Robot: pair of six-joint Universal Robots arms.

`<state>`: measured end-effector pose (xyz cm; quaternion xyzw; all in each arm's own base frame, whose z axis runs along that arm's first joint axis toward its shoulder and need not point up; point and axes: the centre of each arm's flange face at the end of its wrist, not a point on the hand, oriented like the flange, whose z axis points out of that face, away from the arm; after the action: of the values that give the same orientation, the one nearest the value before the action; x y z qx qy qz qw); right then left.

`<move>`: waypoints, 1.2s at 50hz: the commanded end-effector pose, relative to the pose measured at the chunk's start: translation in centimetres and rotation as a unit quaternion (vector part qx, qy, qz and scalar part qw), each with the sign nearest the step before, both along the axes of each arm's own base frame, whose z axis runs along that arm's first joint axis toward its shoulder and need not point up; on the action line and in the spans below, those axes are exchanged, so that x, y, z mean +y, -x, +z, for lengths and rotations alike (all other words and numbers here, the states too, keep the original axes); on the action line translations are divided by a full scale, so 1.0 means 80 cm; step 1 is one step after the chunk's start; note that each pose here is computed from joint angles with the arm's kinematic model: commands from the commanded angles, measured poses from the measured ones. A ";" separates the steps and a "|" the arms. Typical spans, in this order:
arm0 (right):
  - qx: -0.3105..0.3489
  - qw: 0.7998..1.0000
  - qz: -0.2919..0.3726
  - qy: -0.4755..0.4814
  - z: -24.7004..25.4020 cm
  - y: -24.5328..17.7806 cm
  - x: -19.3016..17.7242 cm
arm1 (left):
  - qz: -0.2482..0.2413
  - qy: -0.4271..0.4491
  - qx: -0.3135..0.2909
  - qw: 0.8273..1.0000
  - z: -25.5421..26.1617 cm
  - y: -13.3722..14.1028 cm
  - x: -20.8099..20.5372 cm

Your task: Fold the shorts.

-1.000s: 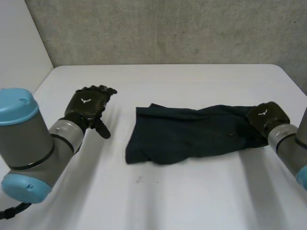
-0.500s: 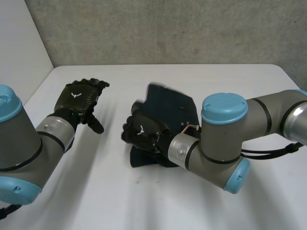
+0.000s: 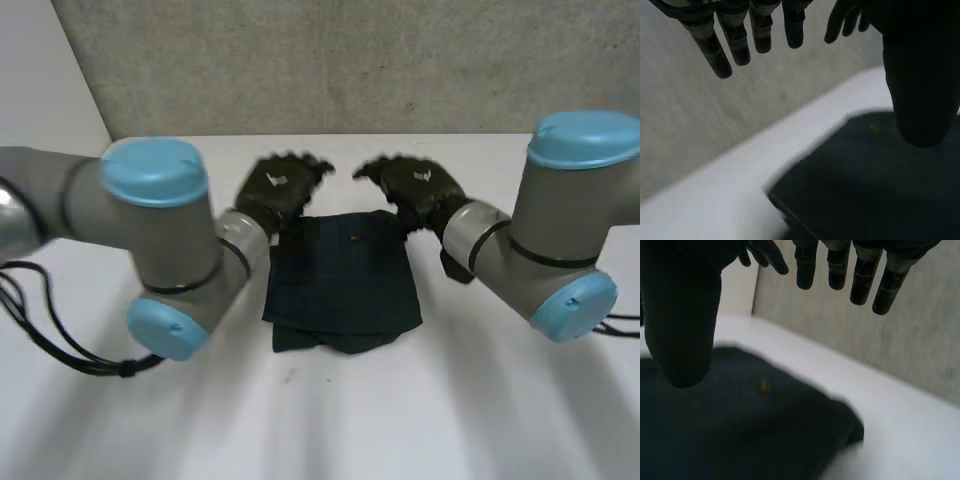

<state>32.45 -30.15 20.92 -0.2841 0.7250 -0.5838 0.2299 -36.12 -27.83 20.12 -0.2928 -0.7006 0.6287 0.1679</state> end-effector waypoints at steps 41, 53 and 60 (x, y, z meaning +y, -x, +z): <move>-0.008 0.968 -0.221 0.116 0.175 0.113 0.010 | 0.184 0.020 0.032 0.982 0.203 -0.174 0.018; 0.001 0.968 -0.219 0.126 0.179 0.115 0.015 | 0.181 0.010 0.035 0.983 0.197 -0.175 0.026; 0.009 0.968 -0.218 0.125 0.176 0.115 0.017 | 0.181 0.009 0.035 0.983 0.195 -0.174 0.027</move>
<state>23.23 -28.89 35.27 -0.1459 0.6906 -0.7060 0.0577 -22.14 -25.69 35.88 -0.1394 -0.7296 0.6655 0.0735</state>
